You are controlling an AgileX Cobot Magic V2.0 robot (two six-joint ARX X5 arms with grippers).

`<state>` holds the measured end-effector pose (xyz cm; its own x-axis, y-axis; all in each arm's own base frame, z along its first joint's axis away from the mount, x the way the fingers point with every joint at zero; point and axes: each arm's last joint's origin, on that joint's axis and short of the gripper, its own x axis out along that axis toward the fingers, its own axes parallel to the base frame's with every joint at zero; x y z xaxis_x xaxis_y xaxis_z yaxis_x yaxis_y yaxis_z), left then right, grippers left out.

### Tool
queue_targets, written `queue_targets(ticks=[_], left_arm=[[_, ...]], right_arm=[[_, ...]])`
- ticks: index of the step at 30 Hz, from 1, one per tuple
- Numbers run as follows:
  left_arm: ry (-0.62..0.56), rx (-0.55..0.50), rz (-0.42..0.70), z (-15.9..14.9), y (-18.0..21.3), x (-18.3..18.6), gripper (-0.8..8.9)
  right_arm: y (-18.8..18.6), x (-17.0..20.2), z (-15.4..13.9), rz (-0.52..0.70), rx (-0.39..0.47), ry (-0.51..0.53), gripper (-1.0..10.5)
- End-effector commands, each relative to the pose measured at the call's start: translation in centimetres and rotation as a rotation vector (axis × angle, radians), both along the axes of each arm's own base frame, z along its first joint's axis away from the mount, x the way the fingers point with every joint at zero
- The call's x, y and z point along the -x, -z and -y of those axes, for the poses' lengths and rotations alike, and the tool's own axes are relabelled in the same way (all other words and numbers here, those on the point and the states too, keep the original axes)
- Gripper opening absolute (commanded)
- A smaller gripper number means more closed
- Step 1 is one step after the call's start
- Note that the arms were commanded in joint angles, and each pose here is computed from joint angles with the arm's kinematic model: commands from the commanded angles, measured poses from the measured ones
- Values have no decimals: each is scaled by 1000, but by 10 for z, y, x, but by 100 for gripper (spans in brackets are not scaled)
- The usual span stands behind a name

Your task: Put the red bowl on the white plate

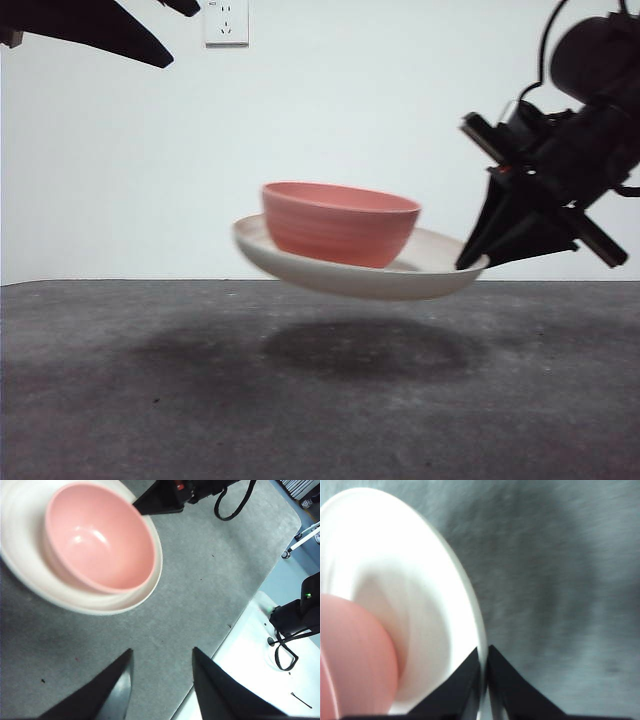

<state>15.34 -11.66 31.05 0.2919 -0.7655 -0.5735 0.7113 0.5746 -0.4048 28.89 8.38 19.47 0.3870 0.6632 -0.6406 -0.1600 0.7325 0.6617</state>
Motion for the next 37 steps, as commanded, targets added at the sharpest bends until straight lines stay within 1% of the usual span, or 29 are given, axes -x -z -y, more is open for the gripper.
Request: queue_targets(ticks=[1, 7, 11, 19, 27, 33, 35, 37], left_arm=[[14, 10, 13, 2, -4, 0, 185], [14, 9, 12, 2, -3, 0, 185], [13, 6, 8, 1, -3, 0, 185], [14, 6, 7, 1, -3, 0, 185], [13, 6, 8, 1, -3, 0, 185], [13, 6, 8, 1, -3, 0, 185], [13, 6, 8, 1, -3, 0, 185], [14, 6, 7, 1, -3, 0, 185]], right_arm=[[-3, -4, -14, -9, -18, 9, 5], [-4, -12, -34, -1, 19, 0, 5], [-1, -23, -41, -21, 25, 5, 5], [24, -42, -48, -104, 49, 7, 5], [51, -46, -49, -183, 79, 1, 5], [53, -45, -51, -181, 103, -19, 7], [54, -44, -51, -183, 106, -24, 36], [54, -44, -51, -180, 110, -29, 141]])
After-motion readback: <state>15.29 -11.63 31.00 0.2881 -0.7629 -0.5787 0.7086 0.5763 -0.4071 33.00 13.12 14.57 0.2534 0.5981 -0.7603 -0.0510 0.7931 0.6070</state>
